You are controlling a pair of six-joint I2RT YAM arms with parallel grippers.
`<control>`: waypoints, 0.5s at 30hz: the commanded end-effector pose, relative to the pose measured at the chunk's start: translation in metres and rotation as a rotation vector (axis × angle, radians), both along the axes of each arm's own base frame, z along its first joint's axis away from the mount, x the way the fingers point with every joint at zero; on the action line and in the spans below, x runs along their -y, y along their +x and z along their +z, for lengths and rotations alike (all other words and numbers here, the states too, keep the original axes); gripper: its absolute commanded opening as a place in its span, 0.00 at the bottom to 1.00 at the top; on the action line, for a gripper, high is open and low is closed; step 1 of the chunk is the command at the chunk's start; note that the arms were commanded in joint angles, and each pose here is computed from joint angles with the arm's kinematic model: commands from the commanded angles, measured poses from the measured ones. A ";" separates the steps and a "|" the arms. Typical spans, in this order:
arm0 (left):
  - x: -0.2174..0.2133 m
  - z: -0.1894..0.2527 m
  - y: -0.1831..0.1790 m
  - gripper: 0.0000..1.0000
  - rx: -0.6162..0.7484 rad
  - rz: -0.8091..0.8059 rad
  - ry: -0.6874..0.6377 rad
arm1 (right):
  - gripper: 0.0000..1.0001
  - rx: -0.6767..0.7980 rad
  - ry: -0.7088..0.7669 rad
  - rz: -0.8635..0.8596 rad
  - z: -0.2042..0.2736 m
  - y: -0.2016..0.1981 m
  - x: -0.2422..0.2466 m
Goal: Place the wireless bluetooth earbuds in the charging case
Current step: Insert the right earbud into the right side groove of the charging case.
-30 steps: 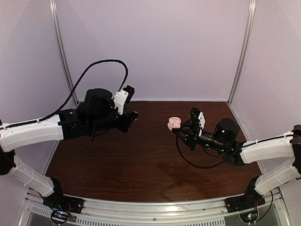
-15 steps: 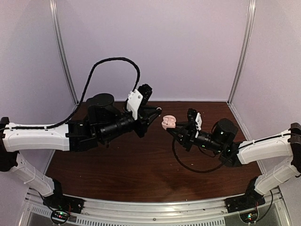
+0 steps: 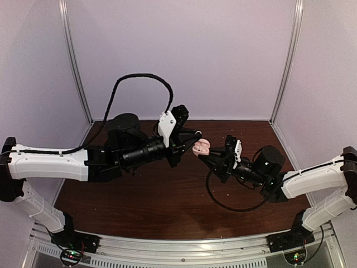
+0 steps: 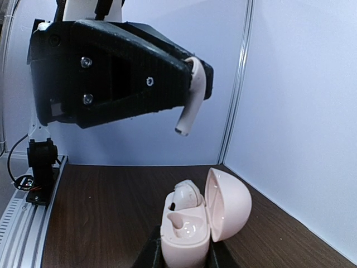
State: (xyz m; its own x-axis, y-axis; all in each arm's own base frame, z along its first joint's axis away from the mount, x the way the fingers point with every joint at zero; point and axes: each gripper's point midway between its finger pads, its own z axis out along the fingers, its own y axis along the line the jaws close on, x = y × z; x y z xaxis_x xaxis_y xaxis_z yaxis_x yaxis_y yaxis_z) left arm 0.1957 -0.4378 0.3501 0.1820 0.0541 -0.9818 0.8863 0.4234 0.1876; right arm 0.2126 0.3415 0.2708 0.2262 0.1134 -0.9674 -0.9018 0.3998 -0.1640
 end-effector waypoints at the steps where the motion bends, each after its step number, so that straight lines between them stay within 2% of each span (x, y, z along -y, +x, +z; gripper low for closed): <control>1: 0.010 0.008 -0.007 0.05 0.027 -0.041 -0.037 | 0.00 0.061 0.075 0.008 0.023 -0.009 0.006; 15: 0.021 -0.006 -0.012 0.05 0.040 -0.050 0.015 | 0.00 0.081 0.118 0.065 0.031 -0.021 0.008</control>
